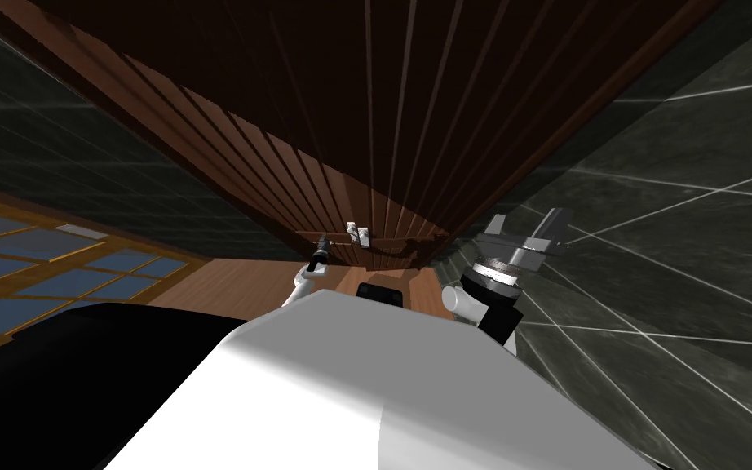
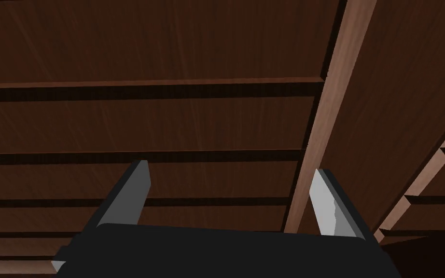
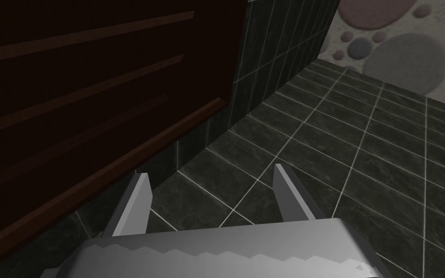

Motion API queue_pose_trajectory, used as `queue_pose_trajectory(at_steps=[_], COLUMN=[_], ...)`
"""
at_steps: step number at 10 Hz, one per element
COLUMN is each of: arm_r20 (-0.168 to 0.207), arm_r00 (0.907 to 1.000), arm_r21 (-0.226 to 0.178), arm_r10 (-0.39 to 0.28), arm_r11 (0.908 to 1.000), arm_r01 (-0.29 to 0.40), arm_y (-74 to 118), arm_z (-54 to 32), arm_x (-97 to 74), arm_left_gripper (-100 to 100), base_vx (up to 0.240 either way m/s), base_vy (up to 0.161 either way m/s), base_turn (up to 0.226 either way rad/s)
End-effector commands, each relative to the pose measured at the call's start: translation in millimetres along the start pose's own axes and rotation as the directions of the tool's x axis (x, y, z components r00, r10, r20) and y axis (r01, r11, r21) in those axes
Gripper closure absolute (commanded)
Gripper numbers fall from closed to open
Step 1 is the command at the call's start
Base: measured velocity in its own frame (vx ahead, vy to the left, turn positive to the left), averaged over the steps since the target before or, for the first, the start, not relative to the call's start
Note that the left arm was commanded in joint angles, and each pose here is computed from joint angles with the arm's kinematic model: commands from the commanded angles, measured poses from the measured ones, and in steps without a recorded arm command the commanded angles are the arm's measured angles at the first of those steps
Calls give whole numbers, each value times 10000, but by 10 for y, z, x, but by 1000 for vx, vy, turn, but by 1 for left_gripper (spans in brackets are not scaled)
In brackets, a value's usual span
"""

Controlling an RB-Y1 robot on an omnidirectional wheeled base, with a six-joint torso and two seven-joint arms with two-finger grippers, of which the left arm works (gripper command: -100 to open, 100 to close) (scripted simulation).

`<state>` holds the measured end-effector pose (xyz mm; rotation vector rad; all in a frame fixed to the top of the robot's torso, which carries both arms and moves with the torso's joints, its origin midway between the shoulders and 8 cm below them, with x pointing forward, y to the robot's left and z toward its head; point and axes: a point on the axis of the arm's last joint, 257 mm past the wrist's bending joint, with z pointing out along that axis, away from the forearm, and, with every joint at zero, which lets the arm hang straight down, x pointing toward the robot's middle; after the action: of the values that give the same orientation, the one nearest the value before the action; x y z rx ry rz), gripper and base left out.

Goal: Pull the door open

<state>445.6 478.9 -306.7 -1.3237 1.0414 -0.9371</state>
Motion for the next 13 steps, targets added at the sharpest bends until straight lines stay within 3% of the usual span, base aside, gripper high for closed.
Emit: queue_pose_trajectory(at_steps=[1,4,5,6,11,13], arm_r20=[-363,-807,-727,-727,-727,-371], arm_r00=[9991,9957,9965,9965,9965,9991], arm_r21=[158,335,297,297,297,100], arm_r10=[-211,-460,-414,-414,-414,-183], arm_r11=[9996,9982,9986,9986,9986,9998], arm_r01=[217,488,436,436,436,187], arm_y=[-62,-134,-108,-108,-108,-29], arm_z=[51,105,112,112,112,52], arm_x=[276,610,538,538,538,244], arm_left_gripper=[-100,-100,-100,100,100,100], base_vx=[203,152,50,-4,-9,-118], base_vy=[-17,-101,-69,8,10,113], base_turn=[-168,-130,-10,14,-10,133])
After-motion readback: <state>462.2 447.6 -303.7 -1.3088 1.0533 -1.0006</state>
